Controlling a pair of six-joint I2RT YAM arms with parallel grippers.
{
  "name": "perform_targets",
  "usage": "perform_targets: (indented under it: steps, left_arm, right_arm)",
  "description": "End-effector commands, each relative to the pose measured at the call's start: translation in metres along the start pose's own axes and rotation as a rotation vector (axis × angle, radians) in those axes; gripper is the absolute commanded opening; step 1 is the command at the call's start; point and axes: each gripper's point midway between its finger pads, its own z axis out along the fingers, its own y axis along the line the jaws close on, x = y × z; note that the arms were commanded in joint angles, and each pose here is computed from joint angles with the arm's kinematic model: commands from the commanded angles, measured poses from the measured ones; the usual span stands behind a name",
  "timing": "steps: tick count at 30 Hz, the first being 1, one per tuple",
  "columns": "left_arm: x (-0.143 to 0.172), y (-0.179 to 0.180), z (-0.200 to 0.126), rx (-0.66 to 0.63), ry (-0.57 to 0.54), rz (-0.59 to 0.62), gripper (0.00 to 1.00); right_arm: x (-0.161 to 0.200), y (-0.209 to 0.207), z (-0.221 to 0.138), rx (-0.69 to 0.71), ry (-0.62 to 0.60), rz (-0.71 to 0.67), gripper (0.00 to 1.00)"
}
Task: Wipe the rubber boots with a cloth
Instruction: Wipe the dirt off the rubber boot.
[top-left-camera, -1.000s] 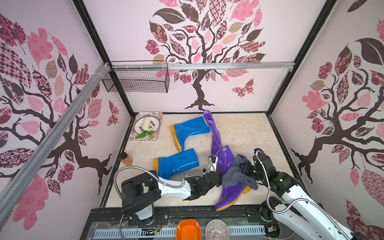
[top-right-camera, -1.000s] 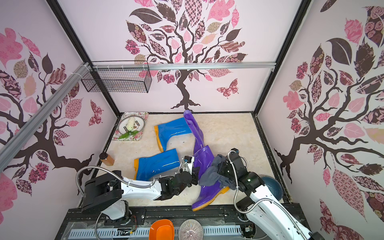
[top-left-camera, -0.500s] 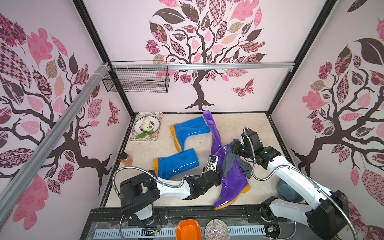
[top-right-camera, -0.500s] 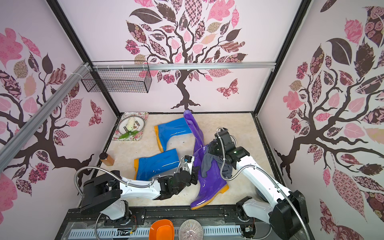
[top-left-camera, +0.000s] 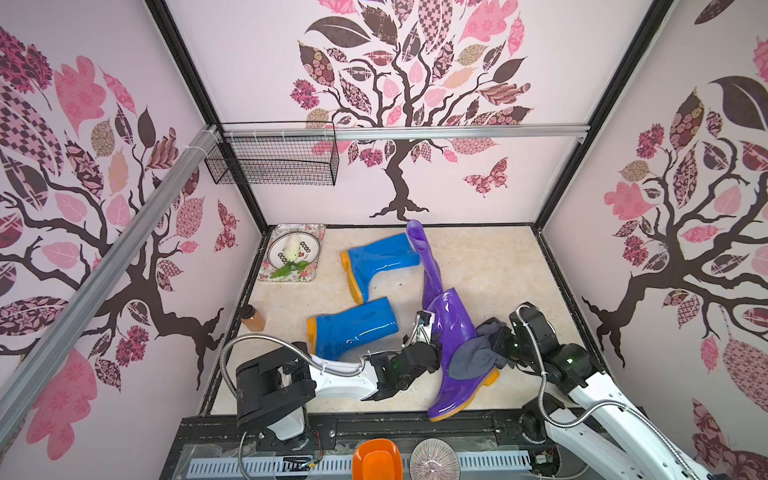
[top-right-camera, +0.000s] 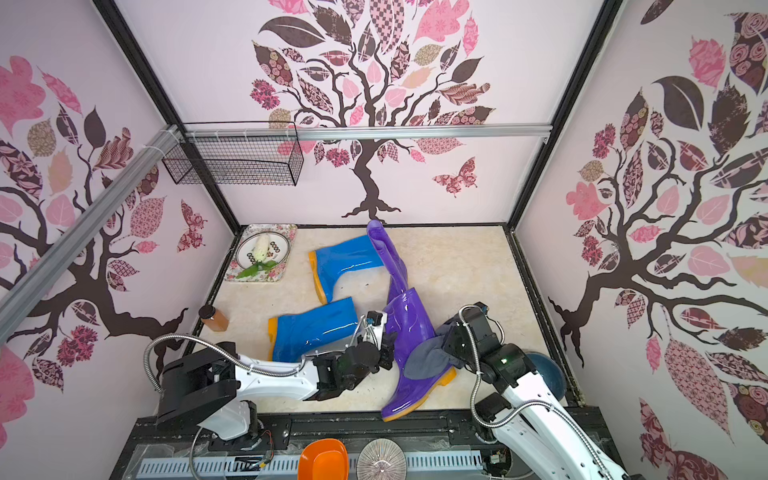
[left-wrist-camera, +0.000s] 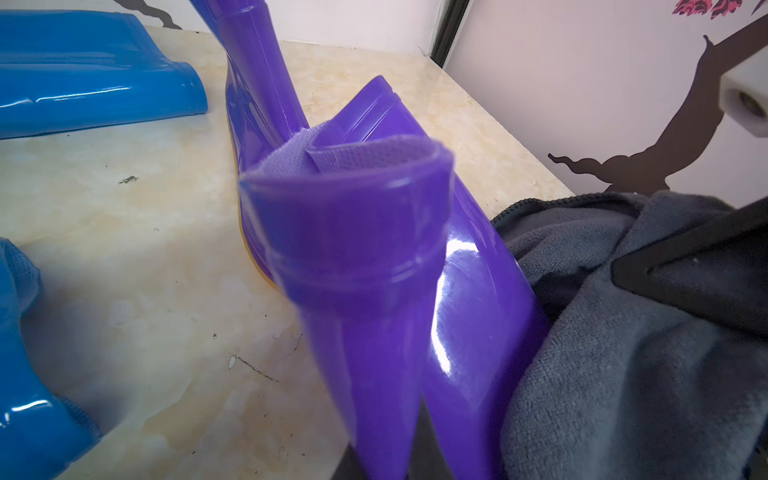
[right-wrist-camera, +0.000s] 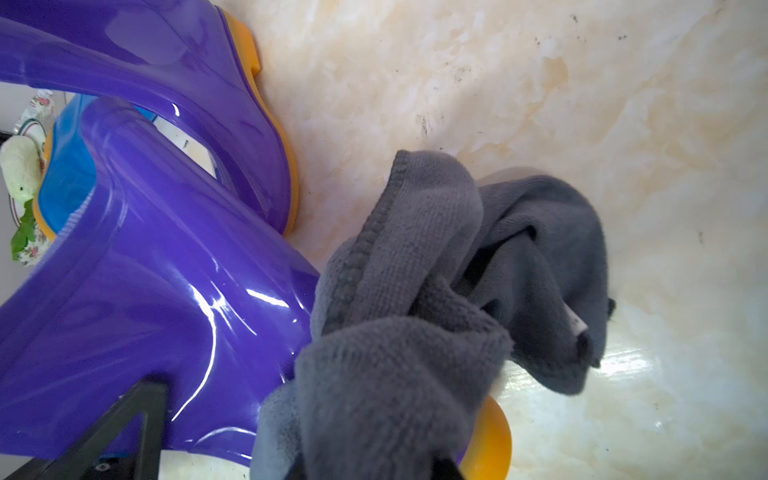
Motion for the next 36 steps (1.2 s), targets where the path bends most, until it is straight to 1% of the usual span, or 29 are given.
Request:
perform_targets:
  steps: [1,4,7,8,11,13,15,16,19,23,25,27,30,36]
  left_arm:
    - [-0.017,-0.001,-0.004,0.005,-0.053,-0.007,0.00]
    - [-0.016,0.000,-0.006,0.007,-0.041,-0.001,0.00]
    - [-0.016,0.005,-0.010,-0.004,-0.045,-0.001,0.00]
    - [-0.016,0.006,-0.010,-0.007,-0.046,-0.001,0.00]
    - [-0.016,0.006,-0.011,-0.005,-0.045,-0.002,0.00]
    - [-0.016,0.006,-0.011,-0.004,-0.045,-0.008,0.00]
    - [-0.017,0.005,-0.011,-0.004,-0.050,-0.006,0.00]
    - [-0.018,0.004,-0.010,-0.003,-0.051,-0.006,0.00]
    - [-0.018,0.002,-0.008,0.001,-0.050,-0.005,0.00]
    - [-0.017,0.003,-0.007,-0.004,-0.050,-0.004,0.00]
    - [-0.016,0.005,-0.008,-0.011,-0.051,-0.003,0.00]
    - [-0.016,0.006,-0.008,-0.015,-0.052,-0.003,0.00]
    - [-0.017,0.005,-0.008,-0.012,-0.054,-0.003,0.00]
    - [-0.019,0.009,-0.012,-0.021,-0.057,-0.002,0.00]
  right_arm:
    - [0.012,-0.023,0.022,0.106,0.036,0.032,0.00]
    - [0.005,-0.031,0.037,0.168,0.012,0.028,0.00]
    - [-0.008,-0.040,0.044,0.219,-0.053,0.020,0.00]
    - [-0.009,-0.043,0.049,0.227,-0.057,0.024,0.00]
    - [-0.001,-0.060,0.067,0.255,-0.015,0.052,0.00]
    - [0.002,-0.071,0.075,0.288,-0.011,0.051,0.00]
    - [0.004,-0.073,0.079,0.294,-0.009,0.038,0.00]
    - [0.006,-0.068,0.079,0.272,0.013,0.029,0.00]
    - [0.002,-0.041,0.059,0.178,0.055,0.026,0.00]
    - [-0.023,-0.003,0.011,0.017,-0.027,0.063,0.00]
    - [-0.024,0.007,0.001,-0.033,-0.027,0.071,0.00]
    - [-0.015,0.002,0.012,-0.026,0.007,0.080,0.00]
    - [0.004,-0.019,0.041,0.024,0.045,0.103,0.00]
    - [0.023,-0.059,0.075,0.155,0.052,0.095,0.00]
